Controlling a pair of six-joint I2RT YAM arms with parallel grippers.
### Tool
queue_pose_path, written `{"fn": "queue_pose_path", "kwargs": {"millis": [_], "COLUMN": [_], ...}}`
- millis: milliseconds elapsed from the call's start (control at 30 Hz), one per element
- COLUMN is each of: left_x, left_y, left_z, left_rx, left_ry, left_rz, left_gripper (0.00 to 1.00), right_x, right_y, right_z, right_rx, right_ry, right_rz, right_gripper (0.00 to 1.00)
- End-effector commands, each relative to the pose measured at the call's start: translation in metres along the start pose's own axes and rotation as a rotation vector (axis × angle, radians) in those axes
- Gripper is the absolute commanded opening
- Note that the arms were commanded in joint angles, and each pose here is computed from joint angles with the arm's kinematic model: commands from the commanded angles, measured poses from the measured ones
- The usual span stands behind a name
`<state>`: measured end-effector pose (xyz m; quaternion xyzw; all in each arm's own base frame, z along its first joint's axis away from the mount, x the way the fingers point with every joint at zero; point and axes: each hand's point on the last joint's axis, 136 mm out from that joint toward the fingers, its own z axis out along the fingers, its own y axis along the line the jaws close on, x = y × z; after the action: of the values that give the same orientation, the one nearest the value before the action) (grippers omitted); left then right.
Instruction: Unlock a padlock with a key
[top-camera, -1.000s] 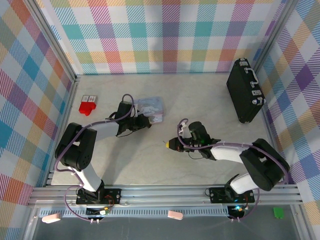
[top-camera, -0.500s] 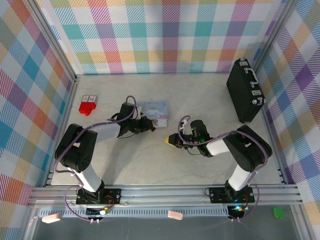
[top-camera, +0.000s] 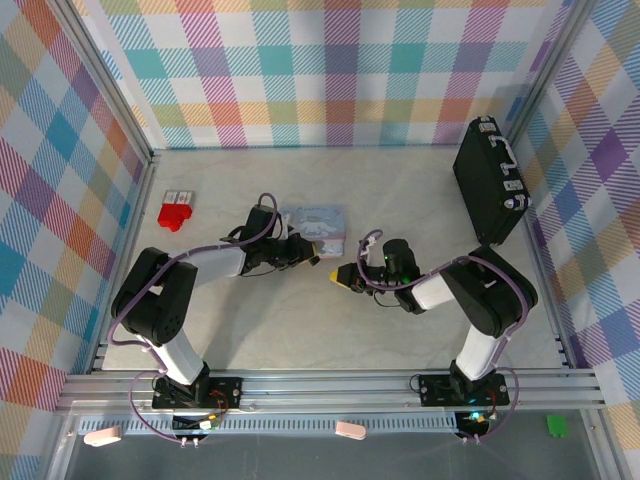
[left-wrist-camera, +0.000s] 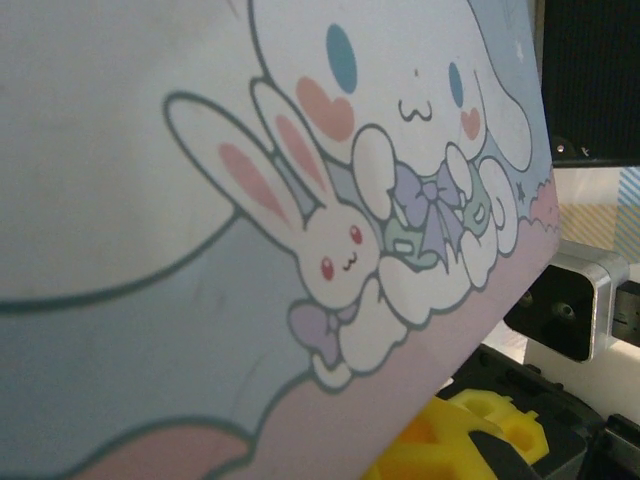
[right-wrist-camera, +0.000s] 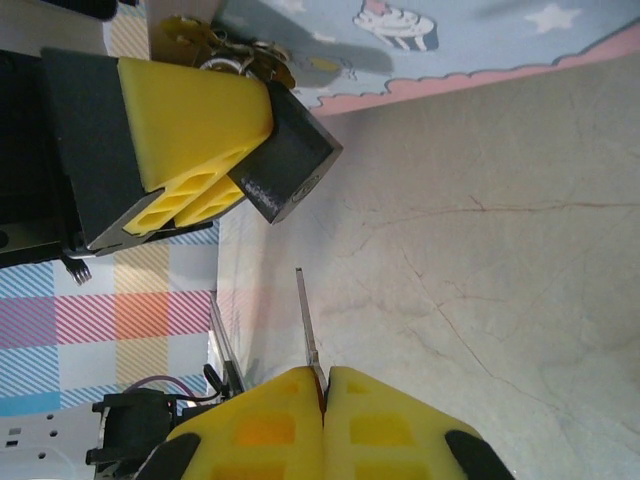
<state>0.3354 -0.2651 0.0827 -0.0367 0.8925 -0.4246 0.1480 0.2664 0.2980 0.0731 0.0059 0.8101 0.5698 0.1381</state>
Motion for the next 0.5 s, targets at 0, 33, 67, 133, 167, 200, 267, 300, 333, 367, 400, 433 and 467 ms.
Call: {"fn": "queue_pose_path", "kwargs": {"millis": [0, 33, 67, 133, 167, 200, 267, 300, 333, 367, 400, 433, 467], "left_x": [-0.0095, -0.0098, -0.0099, -0.0096, -0.0100, -0.0096, -0.0100, -0.0094, -0.0094, -0.0101, -0.0100, -0.0102, -0.0101], "left_y": [-0.0270, -0.0268, -0.0272, -0.0285, -0.0295, -0.0294, -0.0289, -0.0292, -0.0287, -0.0292, -0.0292, -0.0301, -0.0308], "left_z": [0.0021, 0.0025, 0.0030, 0.0031, 0.0030, 0.0032, 0.0033, 0.0039, 0.0043, 0.0039, 0.0046, 0.0044, 0.0049], "left_rx": [0.097, 0.097, 0.098, 0.101, 0.104, 0.104, 0.104, 0.105, 0.104, 0.106, 0.107, 0.111, 0.114], "left_ry": [-0.004, -0.002, 0.000, 0.002, 0.002, 0.004, 0.005, 0.008, 0.009, 0.006, 0.007, 0.006, 0.006], "left_rz": [0.007, 0.001, -0.001, -0.002, -0.003, -0.004, -0.007, -0.007, -0.010, -0.010, -0.012, -0.013, -0.012], "left_gripper": [0.00, 0.00, 0.00, 0.00, 0.00, 0.00, 0.00, 0.00, 0.00, 0.00, 0.00, 0.00, 0.00], "right_x": [0.0002, -0.0002, -0.0004, -0.0009, -0.0009, -0.0007, -0.0007, -0.0010, -0.0016, -0.0019, -0.0023, -0.0025, -0.0029], "right_y": [0.0013, 0.0008, 0.0013, 0.0023, 0.0023, 0.0020, 0.0009, 0.0008, -0.0001, 0.0002, 0.0002, 0.0000, 0.0000], "right_z": [-0.0017, -0.0016, -0.0012, -0.0004, 0.0004, 0.0010, 0.0023, 0.0030, 0.0035, 0.0038, 0.0046, 0.0056, 0.0065], "right_rx": [-0.033, -0.039, -0.046, -0.061, -0.065, -0.067, -0.068, -0.070, -0.071, -0.076, -0.079, -0.084, -0.089], "right_ry": [-0.001, -0.002, 0.001, 0.006, 0.009, 0.012, 0.016, 0.017, 0.017, 0.016, 0.017, 0.019, 0.020], "right_rz": [-0.008, -0.003, 0.000, 0.004, 0.006, 0.004, 0.005, 0.005, 0.008, 0.009, 0.011, 0.013, 0.017], "right_gripper": [0.00, 0.00, 0.00, 0.00, 0.00, 0.00, 0.00, 0.00, 0.00, 0.00, 0.00, 0.00, 0.00]}}
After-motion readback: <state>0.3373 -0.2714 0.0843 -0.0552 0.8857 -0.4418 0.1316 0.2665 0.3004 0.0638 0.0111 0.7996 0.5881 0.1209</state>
